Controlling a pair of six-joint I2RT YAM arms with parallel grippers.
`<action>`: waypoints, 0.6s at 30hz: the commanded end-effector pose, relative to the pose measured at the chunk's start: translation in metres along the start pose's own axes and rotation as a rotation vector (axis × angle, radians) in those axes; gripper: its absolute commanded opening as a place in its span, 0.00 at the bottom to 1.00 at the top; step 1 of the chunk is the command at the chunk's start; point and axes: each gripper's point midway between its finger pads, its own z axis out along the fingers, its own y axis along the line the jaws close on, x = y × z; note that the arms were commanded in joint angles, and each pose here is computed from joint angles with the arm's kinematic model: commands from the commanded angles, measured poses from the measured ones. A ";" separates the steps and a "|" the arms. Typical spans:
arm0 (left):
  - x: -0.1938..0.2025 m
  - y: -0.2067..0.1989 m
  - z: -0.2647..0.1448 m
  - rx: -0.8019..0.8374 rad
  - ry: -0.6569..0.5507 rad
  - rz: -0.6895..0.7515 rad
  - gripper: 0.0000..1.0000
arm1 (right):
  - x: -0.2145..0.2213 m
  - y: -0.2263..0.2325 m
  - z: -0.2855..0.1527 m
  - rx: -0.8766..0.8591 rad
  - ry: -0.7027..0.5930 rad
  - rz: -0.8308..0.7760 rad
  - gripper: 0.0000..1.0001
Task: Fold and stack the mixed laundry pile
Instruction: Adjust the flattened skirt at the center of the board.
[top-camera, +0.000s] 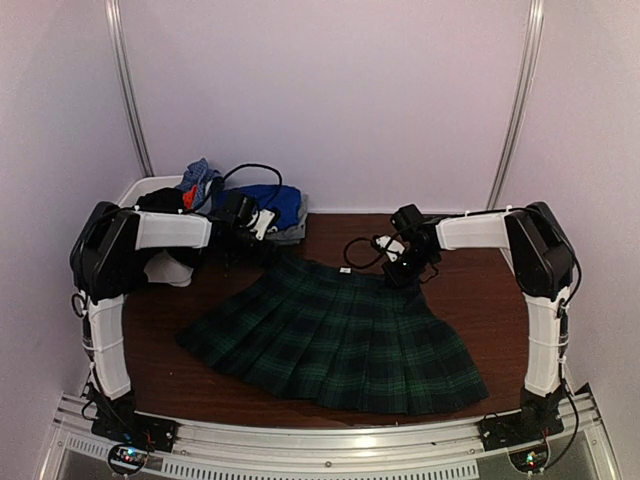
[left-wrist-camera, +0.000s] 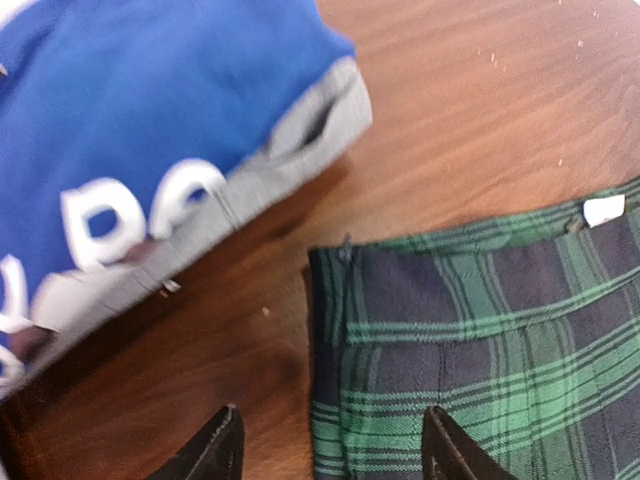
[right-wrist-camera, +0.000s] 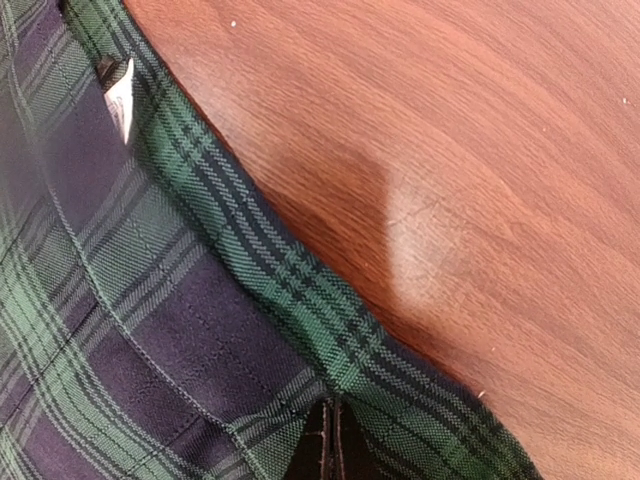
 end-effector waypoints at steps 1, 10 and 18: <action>0.007 -0.009 0.011 0.052 0.001 -0.063 0.61 | 0.023 -0.017 0.003 0.033 0.071 0.061 0.00; -0.008 0.002 0.013 -0.009 0.068 -0.121 0.61 | 0.027 -0.009 0.010 -0.036 0.072 0.076 0.00; -0.004 -0.023 0.005 0.067 0.094 -0.186 0.59 | 0.037 -0.014 0.016 -0.007 0.113 0.100 0.00</action>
